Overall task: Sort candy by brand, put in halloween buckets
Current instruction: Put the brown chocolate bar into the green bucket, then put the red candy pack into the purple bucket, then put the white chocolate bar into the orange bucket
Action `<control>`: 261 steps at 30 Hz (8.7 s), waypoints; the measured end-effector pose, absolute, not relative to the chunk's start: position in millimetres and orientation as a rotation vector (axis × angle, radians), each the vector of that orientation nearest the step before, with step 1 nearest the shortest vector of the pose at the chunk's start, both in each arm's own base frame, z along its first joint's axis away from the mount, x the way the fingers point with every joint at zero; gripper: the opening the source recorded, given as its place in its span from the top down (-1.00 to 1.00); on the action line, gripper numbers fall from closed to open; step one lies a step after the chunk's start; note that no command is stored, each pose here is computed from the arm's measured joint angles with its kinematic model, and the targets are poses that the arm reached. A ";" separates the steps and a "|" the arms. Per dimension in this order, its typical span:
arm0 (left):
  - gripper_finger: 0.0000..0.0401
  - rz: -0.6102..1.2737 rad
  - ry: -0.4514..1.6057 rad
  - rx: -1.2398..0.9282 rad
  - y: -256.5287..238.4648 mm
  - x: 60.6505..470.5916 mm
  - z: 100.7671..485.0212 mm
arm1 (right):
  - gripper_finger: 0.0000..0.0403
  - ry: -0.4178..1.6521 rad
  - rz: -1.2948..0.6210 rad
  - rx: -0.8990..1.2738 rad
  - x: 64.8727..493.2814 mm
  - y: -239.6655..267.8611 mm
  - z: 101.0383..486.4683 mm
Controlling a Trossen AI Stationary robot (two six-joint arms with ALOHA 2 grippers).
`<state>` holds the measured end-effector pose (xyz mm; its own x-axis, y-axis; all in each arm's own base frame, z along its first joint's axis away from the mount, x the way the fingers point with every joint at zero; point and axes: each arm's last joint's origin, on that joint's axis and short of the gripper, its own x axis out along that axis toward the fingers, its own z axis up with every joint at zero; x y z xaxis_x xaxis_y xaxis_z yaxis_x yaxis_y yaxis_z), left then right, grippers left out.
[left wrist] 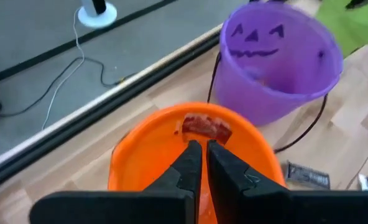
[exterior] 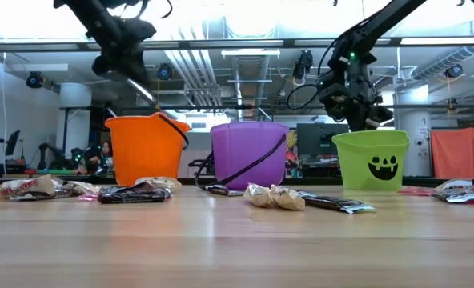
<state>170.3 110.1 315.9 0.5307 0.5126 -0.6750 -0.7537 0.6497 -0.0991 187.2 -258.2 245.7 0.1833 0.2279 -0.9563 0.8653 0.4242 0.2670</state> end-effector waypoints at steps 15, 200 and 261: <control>0.96 0.807 0.666 -0.435 109.3 168.5 315.4 | 0.91 1.339 -0.594 1.028 184.6 -257.7 250.8; 0.65 0.297 0.391 -0.280 242.2 323.5 313.5 | 0.94 0.135 0.330 0.534 277.9 -338.2 295.4; 0.20 0.447 0.835 -0.361 -8.1 215.1 264.6 | 0.28 0.617 -0.136 0.442 302.8 -243.1 298.6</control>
<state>215.1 -8.1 264.6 0.5886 0.2361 -0.7732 -0.5128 0.8485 -0.1312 302.8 -243.1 298.6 0.8101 0.0066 -0.5863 0.2529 0.8982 0.3596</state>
